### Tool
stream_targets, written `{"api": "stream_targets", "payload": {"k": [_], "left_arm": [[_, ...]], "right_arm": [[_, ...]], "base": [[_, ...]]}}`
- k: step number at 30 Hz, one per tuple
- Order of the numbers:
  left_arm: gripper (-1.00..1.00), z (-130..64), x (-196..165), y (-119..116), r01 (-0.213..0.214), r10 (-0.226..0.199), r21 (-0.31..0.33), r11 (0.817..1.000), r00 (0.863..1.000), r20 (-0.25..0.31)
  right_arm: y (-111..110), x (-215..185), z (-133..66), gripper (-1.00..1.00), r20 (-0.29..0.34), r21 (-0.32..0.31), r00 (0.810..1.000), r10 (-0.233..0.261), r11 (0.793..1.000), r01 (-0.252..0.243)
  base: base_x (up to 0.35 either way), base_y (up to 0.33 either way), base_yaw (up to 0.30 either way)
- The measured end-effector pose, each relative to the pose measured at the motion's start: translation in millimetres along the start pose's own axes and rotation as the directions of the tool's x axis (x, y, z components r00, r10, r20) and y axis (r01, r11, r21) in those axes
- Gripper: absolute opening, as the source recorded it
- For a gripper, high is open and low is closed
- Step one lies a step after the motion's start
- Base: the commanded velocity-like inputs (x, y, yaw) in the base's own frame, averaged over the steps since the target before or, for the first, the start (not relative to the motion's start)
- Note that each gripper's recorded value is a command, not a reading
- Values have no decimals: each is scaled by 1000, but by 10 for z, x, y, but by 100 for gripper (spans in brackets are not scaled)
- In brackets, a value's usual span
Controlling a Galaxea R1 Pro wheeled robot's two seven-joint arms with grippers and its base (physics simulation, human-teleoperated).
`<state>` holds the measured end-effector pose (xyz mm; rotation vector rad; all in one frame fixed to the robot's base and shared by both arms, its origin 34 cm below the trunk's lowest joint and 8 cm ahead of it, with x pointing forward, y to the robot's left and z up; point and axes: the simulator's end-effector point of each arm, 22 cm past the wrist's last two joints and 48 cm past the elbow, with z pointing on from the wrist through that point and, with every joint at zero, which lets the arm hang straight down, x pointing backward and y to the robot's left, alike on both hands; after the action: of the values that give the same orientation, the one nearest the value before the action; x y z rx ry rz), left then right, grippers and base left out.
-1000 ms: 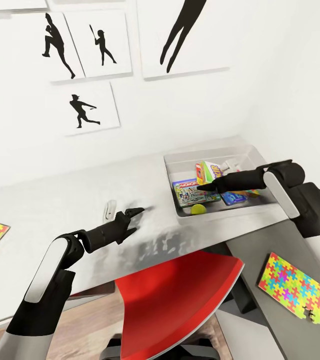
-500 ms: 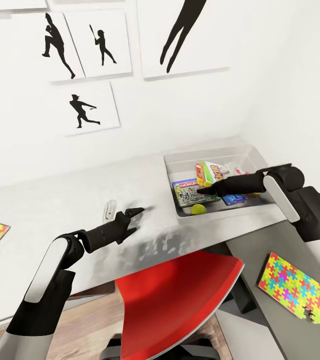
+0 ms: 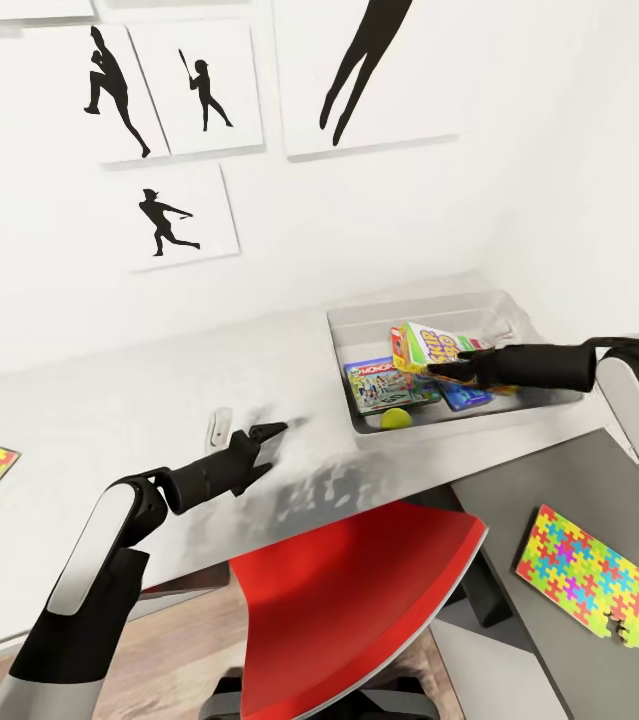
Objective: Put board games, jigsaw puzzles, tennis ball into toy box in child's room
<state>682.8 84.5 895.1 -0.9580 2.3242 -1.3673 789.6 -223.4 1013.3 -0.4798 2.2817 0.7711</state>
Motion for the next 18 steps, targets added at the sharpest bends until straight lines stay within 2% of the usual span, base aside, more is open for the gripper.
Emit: {"api": "stream_targets", "payload": {"k": [4, 10, 18], "left_arm": [[100, -12, 1, 12, -2, 2, 5, 1000, 1000, 1], [100, -21, -2, -2, -4, 4, 18, 1000, 1000, 1], [100, -23, -5, -12, -5, 5, 27, 1000, 1000, 1]], "right_arm": [[-44, -104, -148, 100, 51, 16, 999, 5, 1000, -6], [-94, -185, -260, 100, 90, 33, 996, 10, 999, -13], [-178, -223, -305, 100, 111, 68, 994, 15, 997, -23]], "base": [[0, 0, 0], [-20, 0, 0], [-182, 0, 0]]}}
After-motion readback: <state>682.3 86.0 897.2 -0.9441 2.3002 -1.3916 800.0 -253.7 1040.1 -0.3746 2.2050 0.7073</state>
